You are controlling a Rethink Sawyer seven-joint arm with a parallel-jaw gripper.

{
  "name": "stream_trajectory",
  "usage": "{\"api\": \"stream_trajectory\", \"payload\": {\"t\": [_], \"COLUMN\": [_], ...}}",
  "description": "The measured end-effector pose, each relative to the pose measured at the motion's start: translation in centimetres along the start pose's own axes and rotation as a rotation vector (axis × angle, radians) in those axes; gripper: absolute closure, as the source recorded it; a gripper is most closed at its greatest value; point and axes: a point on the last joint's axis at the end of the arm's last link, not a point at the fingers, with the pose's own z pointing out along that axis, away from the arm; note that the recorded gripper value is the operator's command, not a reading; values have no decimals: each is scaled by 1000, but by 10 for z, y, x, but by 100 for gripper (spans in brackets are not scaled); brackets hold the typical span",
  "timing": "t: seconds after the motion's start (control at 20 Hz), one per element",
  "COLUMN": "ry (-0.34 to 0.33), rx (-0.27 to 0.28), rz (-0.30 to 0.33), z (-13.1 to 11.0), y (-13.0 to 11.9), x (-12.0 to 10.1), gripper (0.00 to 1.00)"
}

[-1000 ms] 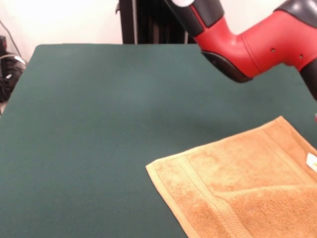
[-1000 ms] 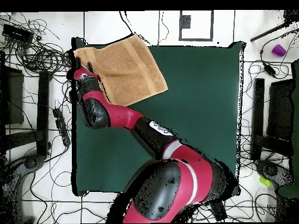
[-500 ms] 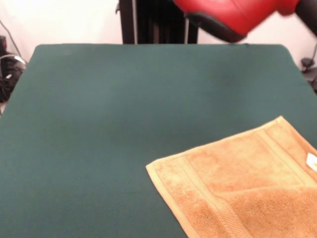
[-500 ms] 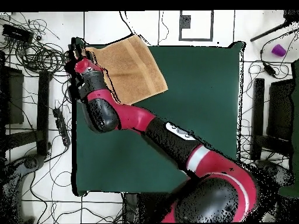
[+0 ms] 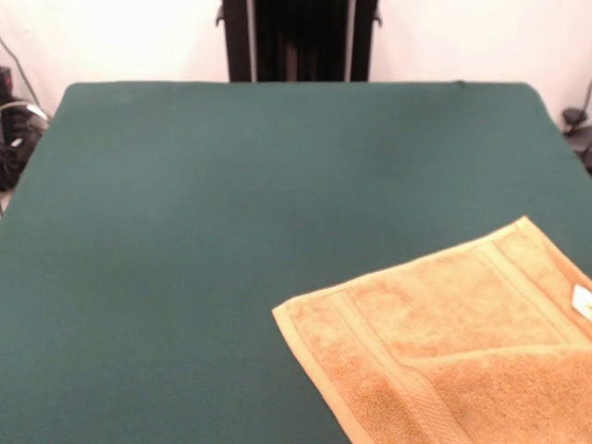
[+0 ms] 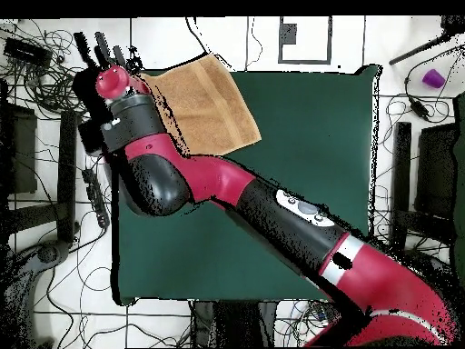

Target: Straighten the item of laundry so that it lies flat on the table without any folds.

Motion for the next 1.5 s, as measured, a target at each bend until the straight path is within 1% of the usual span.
{"api": "stream_trajectory", "payload": {"t": [0.15,0.25,0.45,0.5,0.55,0.6,0.8,0.95,1.05,1.15,1.25,1.35,1.4,1.5], "ry": [7,28,122,154,197,257,414,499,540,558,564,565,564,562], "rx": [-10,0,109,151,208,290,502,604,649,675,690,697,705,712], "rz": [-15,-31,-70,-88,-113,-150,-238,-294,-335,-376,-413,-433,-454,-473], "z": [-3,-5,-12,-15,-19,-26,-51,-71,-84,-94,-101,-104,-107,-110], "y": [5,2,-29,-40,-55,-75,-121,-144,-159,-173,-186,-194,-203,-215], "x": [0,3,16,21,28,39,65,76,79,78,75,72,67,61], "gripper": [0,0,0,0,0,0,0,0,0,0,0,0,0,0]}}
